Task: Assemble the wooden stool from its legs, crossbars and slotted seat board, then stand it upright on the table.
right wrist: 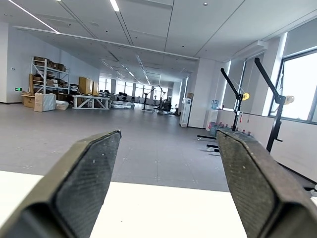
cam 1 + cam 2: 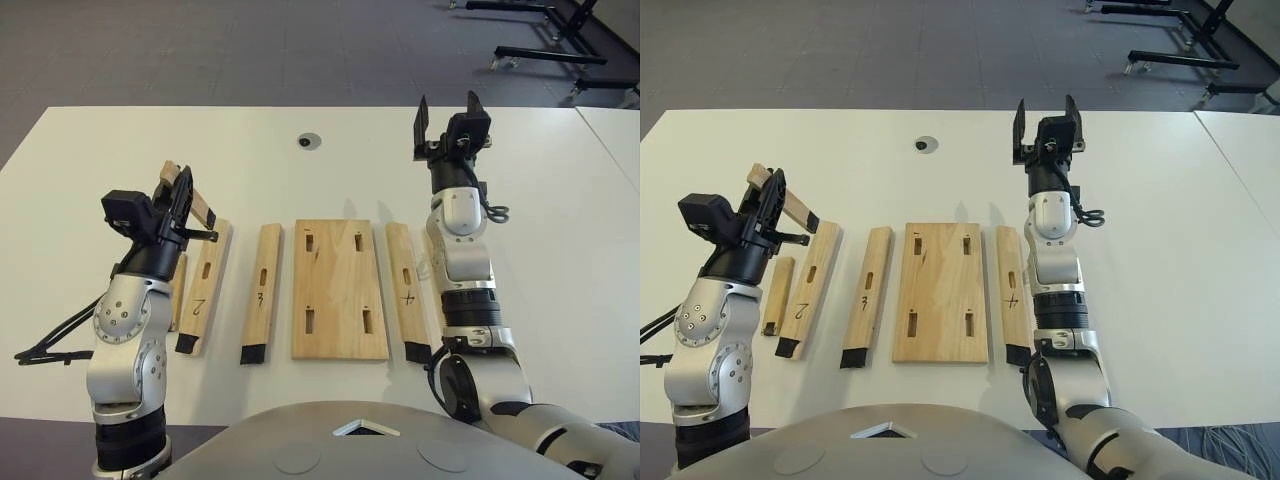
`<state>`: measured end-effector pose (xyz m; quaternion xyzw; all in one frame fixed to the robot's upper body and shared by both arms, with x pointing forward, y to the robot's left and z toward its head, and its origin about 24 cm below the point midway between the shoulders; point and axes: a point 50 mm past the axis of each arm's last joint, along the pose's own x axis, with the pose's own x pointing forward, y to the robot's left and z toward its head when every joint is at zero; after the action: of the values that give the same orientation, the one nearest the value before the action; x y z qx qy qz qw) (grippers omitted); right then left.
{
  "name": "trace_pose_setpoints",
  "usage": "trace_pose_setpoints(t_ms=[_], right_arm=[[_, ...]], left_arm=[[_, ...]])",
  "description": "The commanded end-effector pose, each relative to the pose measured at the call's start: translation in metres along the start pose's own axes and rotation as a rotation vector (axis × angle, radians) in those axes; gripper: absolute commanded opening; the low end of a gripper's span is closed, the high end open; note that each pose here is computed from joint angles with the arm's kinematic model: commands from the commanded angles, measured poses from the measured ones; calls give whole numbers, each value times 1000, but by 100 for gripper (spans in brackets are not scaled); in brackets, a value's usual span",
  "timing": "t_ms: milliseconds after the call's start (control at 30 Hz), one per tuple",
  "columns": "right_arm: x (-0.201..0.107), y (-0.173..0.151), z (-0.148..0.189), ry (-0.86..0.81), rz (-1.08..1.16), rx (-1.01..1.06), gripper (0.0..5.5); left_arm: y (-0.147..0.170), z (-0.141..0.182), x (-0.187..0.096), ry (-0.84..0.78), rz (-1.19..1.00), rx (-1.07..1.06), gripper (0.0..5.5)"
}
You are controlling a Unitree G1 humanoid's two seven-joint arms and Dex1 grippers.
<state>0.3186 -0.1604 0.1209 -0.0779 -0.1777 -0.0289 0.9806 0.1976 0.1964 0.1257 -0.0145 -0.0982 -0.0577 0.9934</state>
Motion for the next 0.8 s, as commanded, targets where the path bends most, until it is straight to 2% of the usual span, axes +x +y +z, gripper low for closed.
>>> trace_pose_setpoints(t_ms=[33,233,800], right_arm=[[-6,2,-1,5,12,-8,354],[-7,1,-2,13,8,-8,354],[-3,0,1,5,21,-8,354]], left_arm=[[-1,5,-14,-4,5,42,38],[-6,1,-32,49,32,49,38],[-4,-25,-47,183,122,-11,38]])
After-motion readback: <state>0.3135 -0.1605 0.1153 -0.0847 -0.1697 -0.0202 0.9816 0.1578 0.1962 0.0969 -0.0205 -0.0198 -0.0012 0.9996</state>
